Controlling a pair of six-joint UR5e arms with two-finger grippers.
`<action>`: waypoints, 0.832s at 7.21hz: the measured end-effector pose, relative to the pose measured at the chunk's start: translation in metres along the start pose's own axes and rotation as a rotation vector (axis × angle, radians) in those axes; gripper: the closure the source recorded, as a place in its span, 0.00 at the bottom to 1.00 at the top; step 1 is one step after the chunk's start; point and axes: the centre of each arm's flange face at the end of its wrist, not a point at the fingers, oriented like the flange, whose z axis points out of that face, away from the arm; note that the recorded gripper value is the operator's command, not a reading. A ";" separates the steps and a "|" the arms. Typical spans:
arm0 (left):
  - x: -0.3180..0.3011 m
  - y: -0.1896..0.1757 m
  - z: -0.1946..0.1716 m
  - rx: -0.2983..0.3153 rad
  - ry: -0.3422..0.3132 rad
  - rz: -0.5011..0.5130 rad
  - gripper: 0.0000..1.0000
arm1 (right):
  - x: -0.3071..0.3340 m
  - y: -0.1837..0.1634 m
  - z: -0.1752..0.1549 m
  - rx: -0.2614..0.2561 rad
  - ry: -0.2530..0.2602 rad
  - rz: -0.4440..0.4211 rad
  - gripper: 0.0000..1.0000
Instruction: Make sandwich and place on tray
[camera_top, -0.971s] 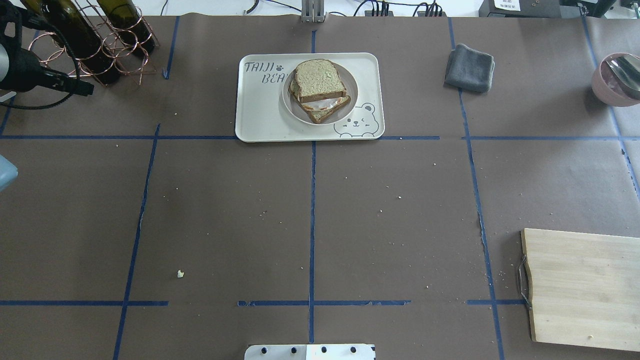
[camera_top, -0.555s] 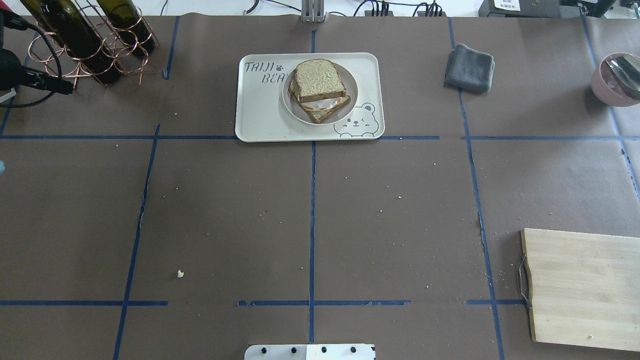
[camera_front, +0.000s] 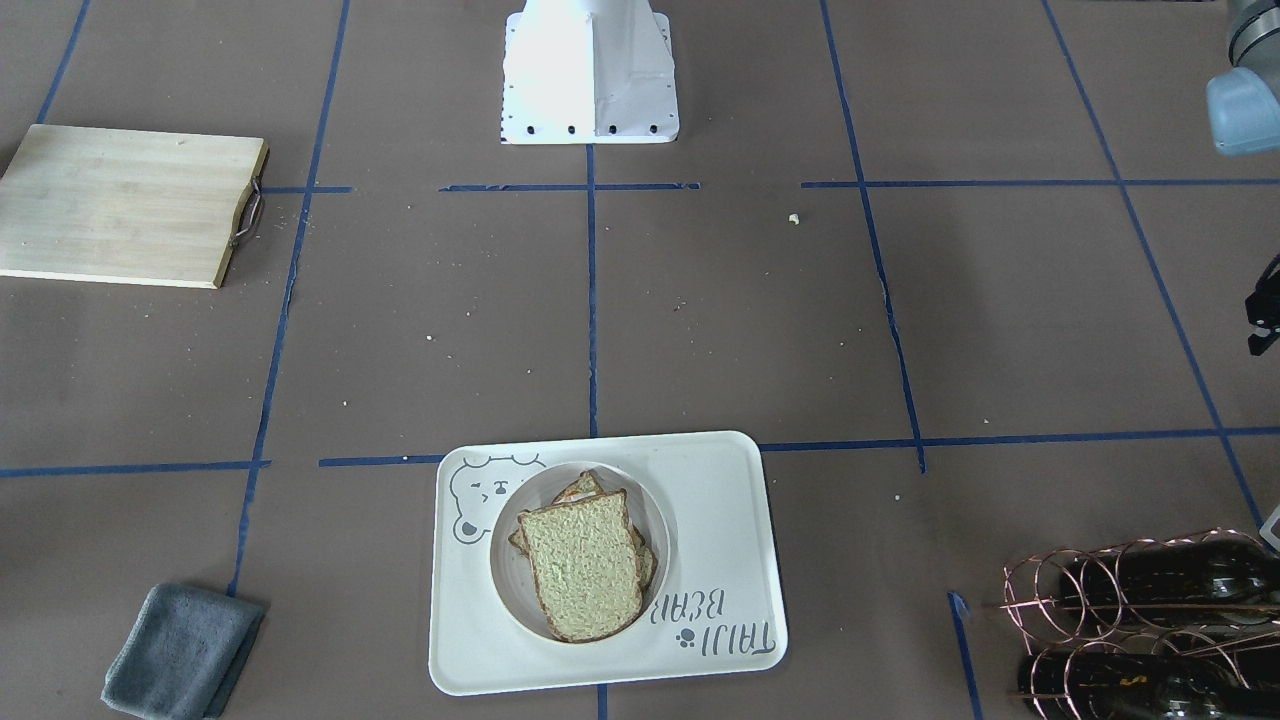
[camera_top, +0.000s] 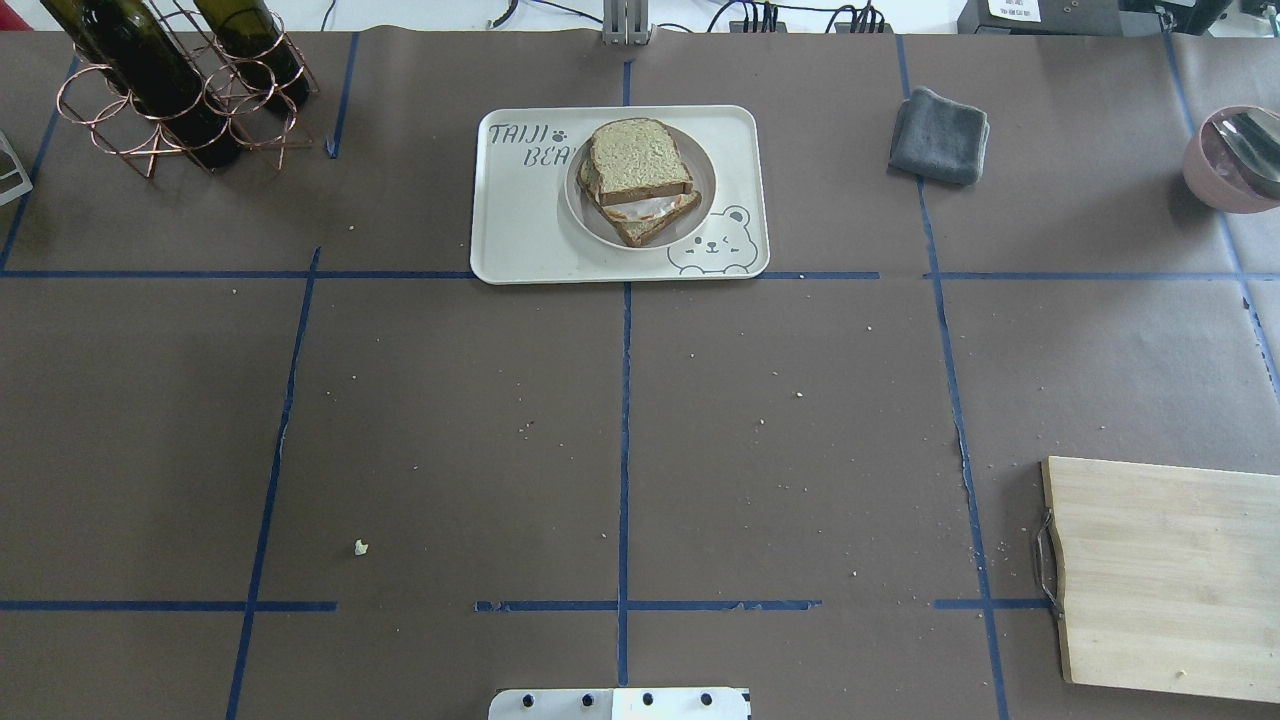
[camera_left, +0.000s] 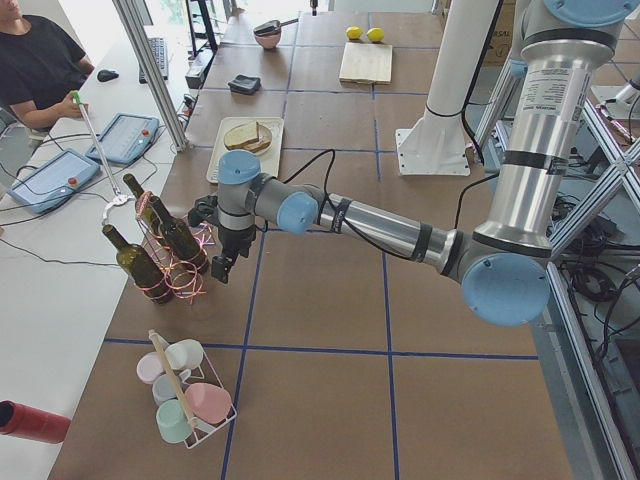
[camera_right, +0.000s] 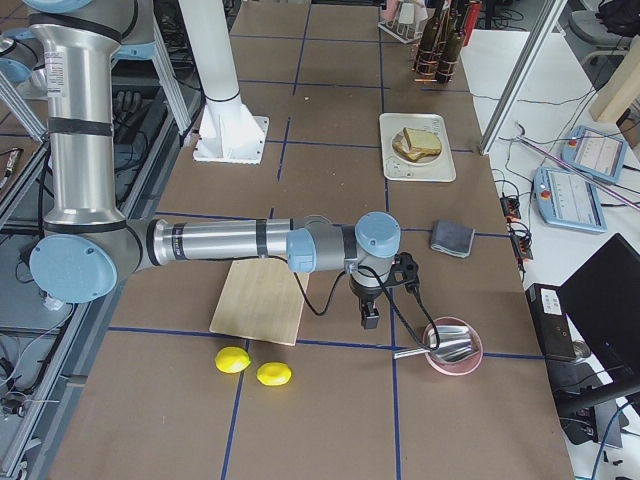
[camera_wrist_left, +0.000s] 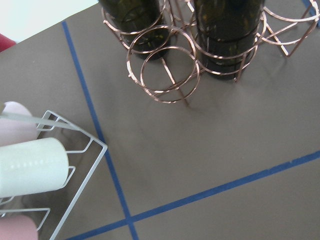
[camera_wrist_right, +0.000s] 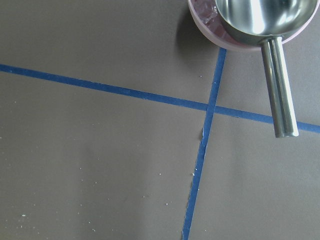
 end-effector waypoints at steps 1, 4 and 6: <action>-0.021 0.016 -0.002 -0.042 0.030 -0.017 0.00 | 0.001 0.000 0.000 0.000 -0.001 0.002 0.00; -0.082 0.092 0.011 -0.112 0.128 -0.120 0.00 | 0.008 0.005 -0.006 0.012 -0.042 0.028 0.00; -0.093 0.125 0.023 -0.130 0.184 -0.116 0.00 | 0.009 0.005 -0.009 0.019 -0.059 0.036 0.00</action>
